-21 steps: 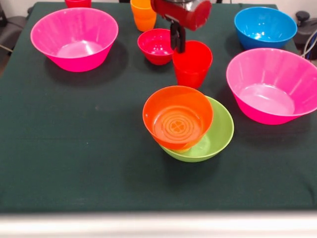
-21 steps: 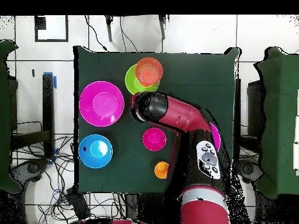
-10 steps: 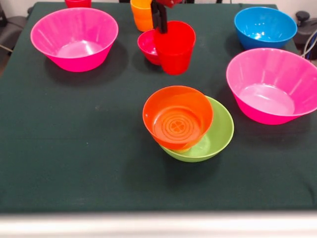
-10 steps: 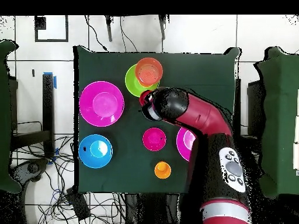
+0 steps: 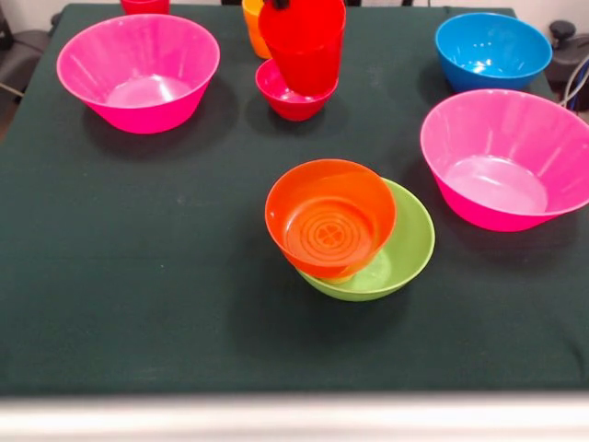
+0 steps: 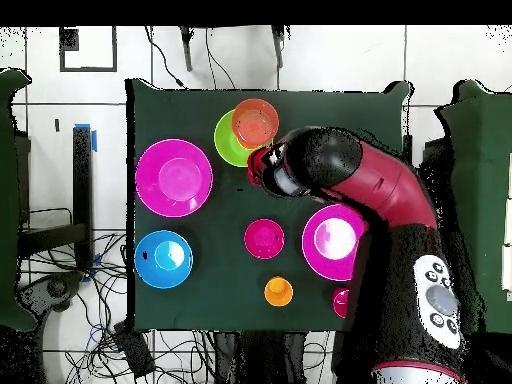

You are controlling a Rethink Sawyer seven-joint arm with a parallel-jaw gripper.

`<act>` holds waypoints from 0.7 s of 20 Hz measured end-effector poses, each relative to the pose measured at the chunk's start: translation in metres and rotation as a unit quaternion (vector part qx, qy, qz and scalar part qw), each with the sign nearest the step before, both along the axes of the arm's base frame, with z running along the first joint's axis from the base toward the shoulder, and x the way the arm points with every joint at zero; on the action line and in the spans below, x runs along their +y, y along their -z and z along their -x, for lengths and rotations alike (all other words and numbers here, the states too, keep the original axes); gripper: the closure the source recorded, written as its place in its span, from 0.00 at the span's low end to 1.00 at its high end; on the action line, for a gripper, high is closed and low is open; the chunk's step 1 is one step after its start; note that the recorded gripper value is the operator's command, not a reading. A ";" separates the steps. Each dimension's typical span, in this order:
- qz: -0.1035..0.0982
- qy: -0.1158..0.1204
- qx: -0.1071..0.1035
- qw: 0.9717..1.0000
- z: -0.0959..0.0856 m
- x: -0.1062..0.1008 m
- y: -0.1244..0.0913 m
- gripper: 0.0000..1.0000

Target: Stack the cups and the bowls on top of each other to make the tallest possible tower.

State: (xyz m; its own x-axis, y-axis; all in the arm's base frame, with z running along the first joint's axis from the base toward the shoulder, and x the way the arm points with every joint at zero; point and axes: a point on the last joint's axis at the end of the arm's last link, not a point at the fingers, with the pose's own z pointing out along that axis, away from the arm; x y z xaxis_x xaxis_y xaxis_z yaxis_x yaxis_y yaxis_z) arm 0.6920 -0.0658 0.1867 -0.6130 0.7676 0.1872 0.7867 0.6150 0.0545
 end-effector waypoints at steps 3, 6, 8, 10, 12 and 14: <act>-0.001 -0.010 0.004 1.000 -0.016 -0.005 -0.023 1.00; 0.008 -0.021 0.002 1.000 -0.031 -0.011 -0.039 1.00; 0.016 -0.027 -0.002 1.000 -0.040 -0.016 -0.048 1.00; 0.032 -0.035 -0.016 0.999 -0.058 -0.025 -0.061 1.00; 0.044 -0.038 -0.029 0.998 -0.072 -0.032 -0.069 1.00; 0.051 -0.039 -0.038 0.997 -0.081 -0.036 -0.073 1.00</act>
State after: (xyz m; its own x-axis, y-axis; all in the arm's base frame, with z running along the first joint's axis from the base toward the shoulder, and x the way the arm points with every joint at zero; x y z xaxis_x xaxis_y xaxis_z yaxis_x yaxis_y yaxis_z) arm 0.7726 -0.1018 0.2596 -0.6808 0.7299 0.0618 0.7325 0.6792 0.0464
